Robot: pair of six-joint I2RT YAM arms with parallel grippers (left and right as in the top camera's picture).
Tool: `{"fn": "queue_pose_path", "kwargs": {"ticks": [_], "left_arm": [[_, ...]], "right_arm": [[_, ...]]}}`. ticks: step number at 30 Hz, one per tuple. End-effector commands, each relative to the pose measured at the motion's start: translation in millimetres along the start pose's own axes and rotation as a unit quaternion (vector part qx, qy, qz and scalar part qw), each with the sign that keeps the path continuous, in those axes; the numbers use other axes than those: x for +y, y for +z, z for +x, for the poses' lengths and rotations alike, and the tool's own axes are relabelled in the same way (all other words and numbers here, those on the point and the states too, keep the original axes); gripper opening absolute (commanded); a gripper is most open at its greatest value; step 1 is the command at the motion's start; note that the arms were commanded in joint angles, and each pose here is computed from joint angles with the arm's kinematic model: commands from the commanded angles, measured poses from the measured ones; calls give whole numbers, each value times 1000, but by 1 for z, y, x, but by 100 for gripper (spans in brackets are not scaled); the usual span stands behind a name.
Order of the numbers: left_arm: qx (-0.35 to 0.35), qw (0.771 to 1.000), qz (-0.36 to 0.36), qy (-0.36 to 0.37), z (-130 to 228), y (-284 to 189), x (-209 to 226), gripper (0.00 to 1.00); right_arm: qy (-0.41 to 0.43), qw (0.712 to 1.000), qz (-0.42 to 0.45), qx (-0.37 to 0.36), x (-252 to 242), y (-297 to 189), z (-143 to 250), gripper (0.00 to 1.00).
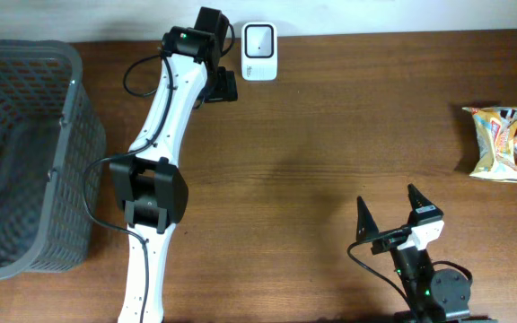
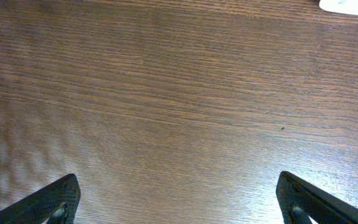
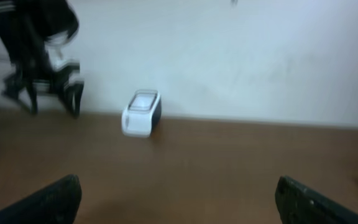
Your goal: Scan the item barcode
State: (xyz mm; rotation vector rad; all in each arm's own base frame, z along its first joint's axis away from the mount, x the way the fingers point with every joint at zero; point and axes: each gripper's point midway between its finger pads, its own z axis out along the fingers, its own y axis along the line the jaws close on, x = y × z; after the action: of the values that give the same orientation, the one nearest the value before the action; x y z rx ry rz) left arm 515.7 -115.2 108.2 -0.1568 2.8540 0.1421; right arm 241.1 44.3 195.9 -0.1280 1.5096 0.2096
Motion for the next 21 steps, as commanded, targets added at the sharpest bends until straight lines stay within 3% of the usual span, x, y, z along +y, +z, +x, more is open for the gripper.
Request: {"fn": "queue_pose_path", "kwargs": {"ticks": [1, 6, 21], "left_arm": [[9, 1000, -1, 2, 3, 8, -1, 99], [9, 1000, -1, 2, 3, 8, -1, 99], [9, 1000, -1, 2, 3, 8, -1, 99]], "right_arm": [[2, 999, 32, -7, -10, 0, 3, 99], [9, 997, 47, 66, -16, -2, 39, 99], [10, 997, 44, 66, -15, -2, 39, 99]]}}
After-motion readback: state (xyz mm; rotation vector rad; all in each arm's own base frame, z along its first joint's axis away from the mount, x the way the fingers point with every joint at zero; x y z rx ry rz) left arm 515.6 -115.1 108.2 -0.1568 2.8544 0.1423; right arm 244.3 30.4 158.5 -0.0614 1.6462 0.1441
